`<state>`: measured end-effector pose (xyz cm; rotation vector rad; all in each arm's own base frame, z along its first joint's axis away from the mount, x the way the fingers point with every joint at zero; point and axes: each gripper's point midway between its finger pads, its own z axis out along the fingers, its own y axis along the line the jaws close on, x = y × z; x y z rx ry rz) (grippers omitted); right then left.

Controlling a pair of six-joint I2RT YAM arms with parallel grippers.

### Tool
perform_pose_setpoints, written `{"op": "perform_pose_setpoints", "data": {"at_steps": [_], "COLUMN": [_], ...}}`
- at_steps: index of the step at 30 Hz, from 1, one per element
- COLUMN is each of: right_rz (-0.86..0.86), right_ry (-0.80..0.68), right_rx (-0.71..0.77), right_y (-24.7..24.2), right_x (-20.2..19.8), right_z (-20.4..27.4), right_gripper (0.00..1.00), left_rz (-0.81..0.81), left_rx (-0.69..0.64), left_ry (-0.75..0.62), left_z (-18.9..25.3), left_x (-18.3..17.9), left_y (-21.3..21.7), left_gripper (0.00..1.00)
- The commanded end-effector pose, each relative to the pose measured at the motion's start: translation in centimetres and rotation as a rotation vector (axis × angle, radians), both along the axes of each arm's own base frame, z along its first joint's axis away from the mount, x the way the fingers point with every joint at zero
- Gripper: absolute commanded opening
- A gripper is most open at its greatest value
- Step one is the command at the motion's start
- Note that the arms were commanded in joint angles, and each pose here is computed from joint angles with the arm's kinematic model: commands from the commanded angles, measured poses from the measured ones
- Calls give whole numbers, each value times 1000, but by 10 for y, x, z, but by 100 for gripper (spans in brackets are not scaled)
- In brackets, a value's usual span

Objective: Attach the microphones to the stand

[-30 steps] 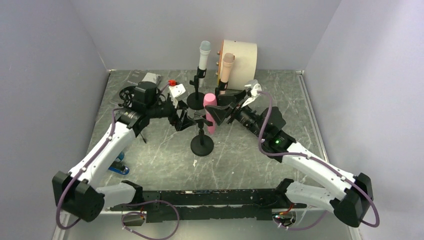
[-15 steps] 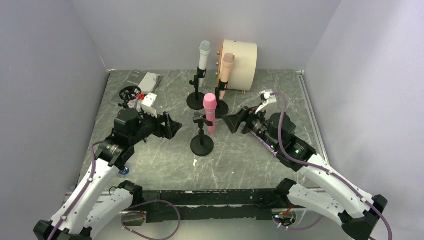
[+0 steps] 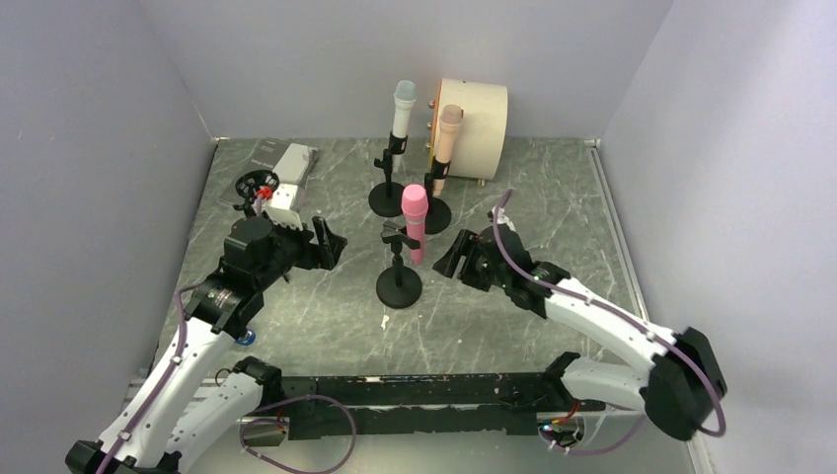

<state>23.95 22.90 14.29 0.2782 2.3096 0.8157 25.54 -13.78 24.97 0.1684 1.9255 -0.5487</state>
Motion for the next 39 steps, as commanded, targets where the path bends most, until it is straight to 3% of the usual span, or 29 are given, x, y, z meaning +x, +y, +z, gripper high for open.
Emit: {"op": "perform_pose_setpoints", "data": {"at_steps": [1,9,17,32,39], "right_rz": [-4,-62,-93,-50,6], "right_ry": [153,328,445,372,375], "right_rx": [141,285,222,255,338], "right_y": [31,72,96,142,190], "right_x": [-1,3,3,45,69], "right_z": [-19,-50,-78,-75,-78], "right_gripper": [70,59,55,53,41], "left_rz": [40,77,83,84,380], "left_rx": [-6,2,2,-6,42], "left_ry": [-20,-29,-33,-48,-37], "left_z": [7,8,9,16,19], "left_x": [0,1,-2,-4,-3], "left_y": [7,14,16,17,70], "left_gripper": [84,84,85,85,82]}}
